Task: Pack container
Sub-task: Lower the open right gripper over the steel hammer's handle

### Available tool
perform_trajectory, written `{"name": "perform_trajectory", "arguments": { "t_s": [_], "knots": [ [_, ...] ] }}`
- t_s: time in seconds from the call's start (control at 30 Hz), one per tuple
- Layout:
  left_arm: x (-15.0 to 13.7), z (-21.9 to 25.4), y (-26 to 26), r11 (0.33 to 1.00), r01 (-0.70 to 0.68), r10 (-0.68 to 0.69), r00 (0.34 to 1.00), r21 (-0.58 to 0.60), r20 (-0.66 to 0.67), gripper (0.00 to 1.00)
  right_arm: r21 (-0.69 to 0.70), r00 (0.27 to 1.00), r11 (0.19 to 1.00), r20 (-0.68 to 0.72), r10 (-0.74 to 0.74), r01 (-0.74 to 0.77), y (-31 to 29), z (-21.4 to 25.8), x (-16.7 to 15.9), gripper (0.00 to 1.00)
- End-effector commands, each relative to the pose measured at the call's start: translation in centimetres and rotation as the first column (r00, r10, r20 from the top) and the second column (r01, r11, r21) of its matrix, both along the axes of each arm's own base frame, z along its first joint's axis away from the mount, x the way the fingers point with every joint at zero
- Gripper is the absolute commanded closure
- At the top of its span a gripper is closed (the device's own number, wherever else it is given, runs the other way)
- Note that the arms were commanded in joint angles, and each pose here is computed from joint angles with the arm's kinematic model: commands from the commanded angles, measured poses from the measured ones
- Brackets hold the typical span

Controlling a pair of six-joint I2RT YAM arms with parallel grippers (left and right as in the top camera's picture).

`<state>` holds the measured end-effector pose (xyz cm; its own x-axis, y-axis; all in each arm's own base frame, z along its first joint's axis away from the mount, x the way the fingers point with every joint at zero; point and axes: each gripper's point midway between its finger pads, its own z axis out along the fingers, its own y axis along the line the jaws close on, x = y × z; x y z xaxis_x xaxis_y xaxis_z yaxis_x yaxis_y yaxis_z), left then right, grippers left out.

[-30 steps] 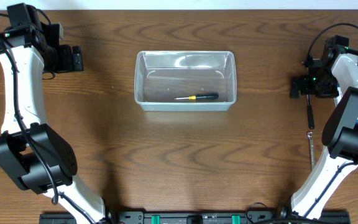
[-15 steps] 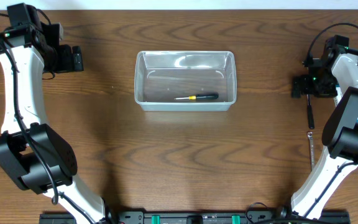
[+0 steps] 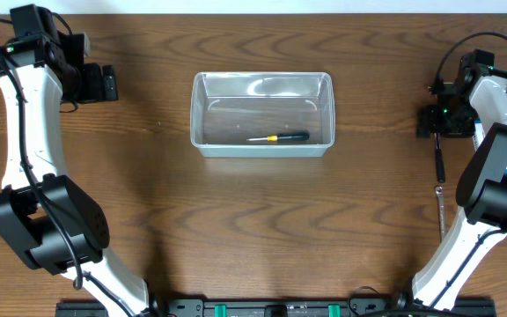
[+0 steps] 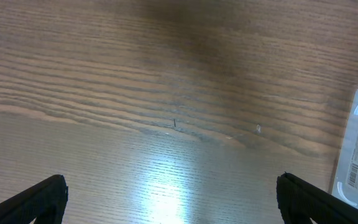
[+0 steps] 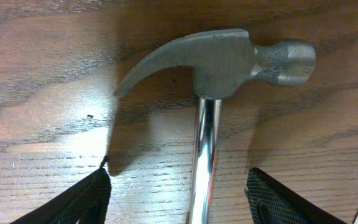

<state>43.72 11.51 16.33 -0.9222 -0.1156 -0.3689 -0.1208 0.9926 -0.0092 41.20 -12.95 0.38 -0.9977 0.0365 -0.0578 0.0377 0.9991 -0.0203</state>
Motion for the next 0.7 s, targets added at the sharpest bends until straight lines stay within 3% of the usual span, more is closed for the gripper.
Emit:
{"name": "perform_trajectory", "arguments": {
  "t_s": [0.0,0.33,0.67],
  "knots": [
    [-0.26,-0.61,0.24,1.000,0.003,-0.002,1.000,0.009,-0.021,0.02,-0.011,1.000,1.000,0.013,-0.002,0.002,-0.22,0.26,0.56,0.32],
    [-0.26,-0.61,0.24,1.000,0.003,-0.002,1.000,0.009,-0.021,0.02,-0.011,1.000,1.000,0.012,-0.002,0.002,-0.21,0.25,0.53,0.36],
    [-0.26,-0.61,0.24,1.000,0.003,-0.002,1.000,0.009,-0.021,0.02,-0.011,1.000,1.000,0.013,-0.002,0.002,-0.21,0.24,0.54,0.30]
  ]
}}
